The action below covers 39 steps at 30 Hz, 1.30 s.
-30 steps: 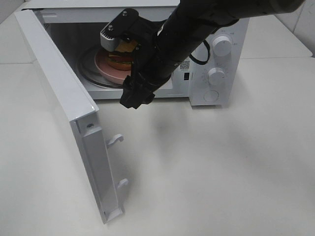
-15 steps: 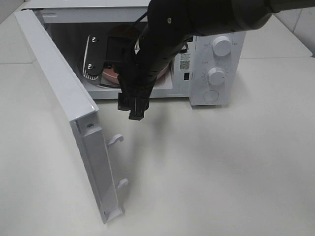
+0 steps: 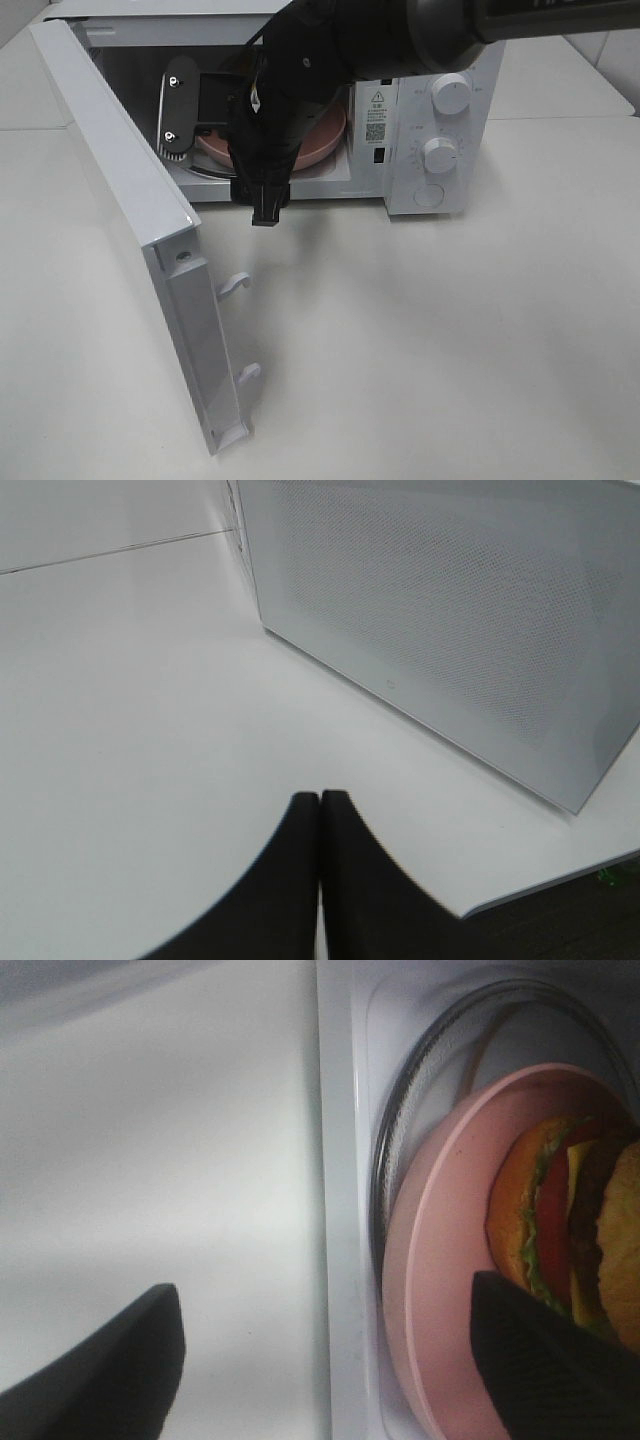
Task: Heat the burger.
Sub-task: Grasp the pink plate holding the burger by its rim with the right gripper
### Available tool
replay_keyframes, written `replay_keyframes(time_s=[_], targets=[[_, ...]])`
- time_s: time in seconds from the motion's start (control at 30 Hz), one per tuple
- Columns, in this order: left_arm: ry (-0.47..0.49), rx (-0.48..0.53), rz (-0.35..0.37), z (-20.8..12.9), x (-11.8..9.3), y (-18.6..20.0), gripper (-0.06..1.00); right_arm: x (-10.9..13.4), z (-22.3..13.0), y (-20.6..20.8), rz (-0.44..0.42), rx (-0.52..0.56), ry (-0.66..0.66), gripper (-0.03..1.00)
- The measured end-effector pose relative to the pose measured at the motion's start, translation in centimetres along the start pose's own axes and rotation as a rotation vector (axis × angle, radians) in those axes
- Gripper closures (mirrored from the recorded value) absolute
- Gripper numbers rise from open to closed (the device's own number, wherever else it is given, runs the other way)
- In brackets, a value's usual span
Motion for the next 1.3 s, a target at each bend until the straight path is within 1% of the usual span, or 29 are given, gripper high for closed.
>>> replay_keyframes(time_s=[0.13,0.33,0.47,0.67,0.77,0.93,1.3], targets=[[0.0,0.0,0.0,0.0,0.0,0.0,0.94,0.5,-0.7,-1.5,-0.002,0.041,0.022,0.2],[0.0,0.0,0.0,0.0,0.0,0.0,0.94,0.6,-0.8,-1.7,-0.006,0.047,-0.011,0.2],[0.0,0.0,0.0,0.0,0.0,0.0,0.94,0.3,-0.9,-1.7,-0.03,0.06,0.018,0.2],[0.0,0.0,0.0,0.0,0.0,0.0,0.94,-0.1,-1.1,-1.7,-0.068,0.075,0.028,0.2],[0.0,0.0,0.0,0.0,0.0,0.0,0.94,-0.2,-1.1,-1.7,-0.075,0.077,0.034,0.2],[0.0,0.0,0.0,0.0,0.0,0.0,0.94,-0.4,-0.8,-1.8,-0.093,0.049,0.049,0.2],[0.0,0.0,0.0,0.0,0.0,0.0,0.94,0.7,-1.5,-3.8,-0.071,0.079,0.075,0.2]])
Point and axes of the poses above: a point on each arm's last joint axis where the gripper is mounted, y pointing back along that axis away from the gripper, x along the wrist's bending axis when the last joint is at zero, z = x × y, the point moved 2 cm from there along -y, pointing out along that axis toward the gripper, and after that the axes turned 11 degrees about -y, right-handed, at the moved point
